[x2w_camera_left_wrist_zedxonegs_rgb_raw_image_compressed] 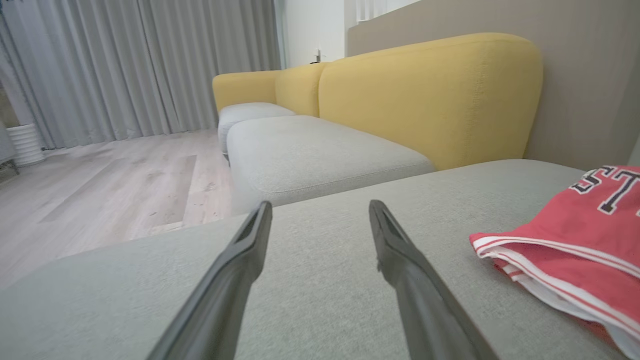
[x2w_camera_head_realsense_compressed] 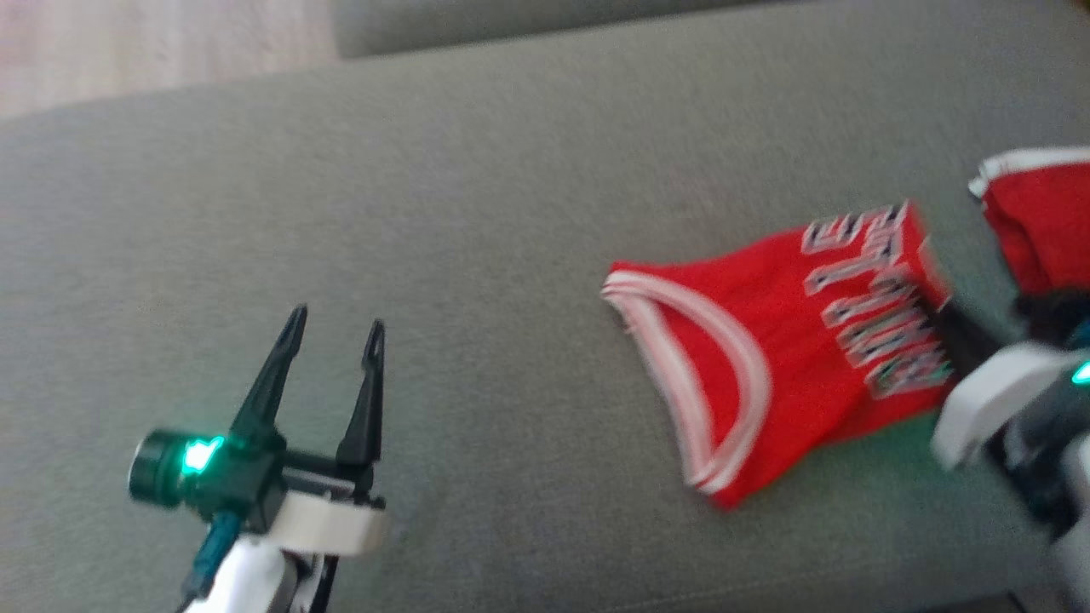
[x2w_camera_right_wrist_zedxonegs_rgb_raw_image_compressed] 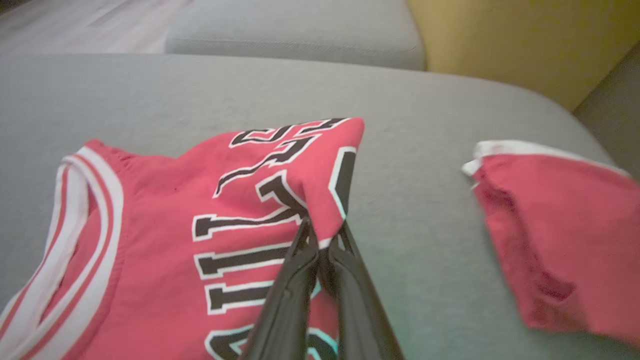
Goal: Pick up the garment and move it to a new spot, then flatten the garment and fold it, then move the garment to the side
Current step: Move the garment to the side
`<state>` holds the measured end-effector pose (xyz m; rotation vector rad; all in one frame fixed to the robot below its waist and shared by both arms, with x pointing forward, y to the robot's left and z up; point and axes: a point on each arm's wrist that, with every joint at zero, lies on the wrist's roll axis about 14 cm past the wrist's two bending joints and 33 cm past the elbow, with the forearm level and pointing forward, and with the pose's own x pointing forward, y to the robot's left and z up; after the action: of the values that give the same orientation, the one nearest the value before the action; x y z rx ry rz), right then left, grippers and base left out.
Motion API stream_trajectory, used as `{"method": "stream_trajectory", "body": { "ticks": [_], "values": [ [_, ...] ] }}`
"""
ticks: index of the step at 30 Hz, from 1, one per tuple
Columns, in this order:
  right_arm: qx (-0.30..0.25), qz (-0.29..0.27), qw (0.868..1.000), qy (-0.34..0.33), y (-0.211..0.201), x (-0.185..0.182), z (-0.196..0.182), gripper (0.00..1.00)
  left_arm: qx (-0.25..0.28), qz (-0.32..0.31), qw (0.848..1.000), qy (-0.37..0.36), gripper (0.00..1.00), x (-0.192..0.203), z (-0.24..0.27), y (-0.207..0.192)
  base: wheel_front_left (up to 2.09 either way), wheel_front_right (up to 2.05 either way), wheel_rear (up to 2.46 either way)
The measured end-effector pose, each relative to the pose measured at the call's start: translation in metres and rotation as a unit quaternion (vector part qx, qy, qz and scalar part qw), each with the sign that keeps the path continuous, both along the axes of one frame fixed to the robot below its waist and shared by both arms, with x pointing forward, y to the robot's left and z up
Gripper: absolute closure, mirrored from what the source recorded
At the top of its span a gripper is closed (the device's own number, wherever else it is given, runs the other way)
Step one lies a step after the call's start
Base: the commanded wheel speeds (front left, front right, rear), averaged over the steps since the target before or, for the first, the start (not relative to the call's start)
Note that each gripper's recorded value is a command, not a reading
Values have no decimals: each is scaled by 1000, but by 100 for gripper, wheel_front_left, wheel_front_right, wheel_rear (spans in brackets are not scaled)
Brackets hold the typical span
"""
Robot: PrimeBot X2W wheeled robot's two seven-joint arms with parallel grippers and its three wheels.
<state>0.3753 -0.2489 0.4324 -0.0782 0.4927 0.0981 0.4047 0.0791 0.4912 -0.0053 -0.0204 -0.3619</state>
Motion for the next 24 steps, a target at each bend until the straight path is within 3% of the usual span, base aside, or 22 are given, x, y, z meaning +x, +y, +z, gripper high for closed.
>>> {"method": "stream_trajectory", "body": {
  "ticks": [8,15,19,20,21,24],
  "values": [
    [-84,-96,992,-8,-112,36,28,100,-11,-48,999,-3,0,39,-11,-32,0,0,0],
    [-155,-210,965,9,-220,30,42,100,-16,-57,998,1,0,58,-25,-39,0,0,0],
    [-175,-233,956,-1,-242,37,45,99,-18,-50,999,3,0,67,-31,-37,0,0,0],
    [-178,-238,955,1,-245,40,42,57,-20,-50,999,5,0,69,-33,-36,0,0,0],
    [-180,-242,953,9,-247,42,36,4,-19,-47,999,9,0,70,-37,-34,0,0,0],
    [-196,-239,951,7,-248,50,27,0,-17,-37,999,20,0,70,-45,-27,0,0,0]
  ]
}}
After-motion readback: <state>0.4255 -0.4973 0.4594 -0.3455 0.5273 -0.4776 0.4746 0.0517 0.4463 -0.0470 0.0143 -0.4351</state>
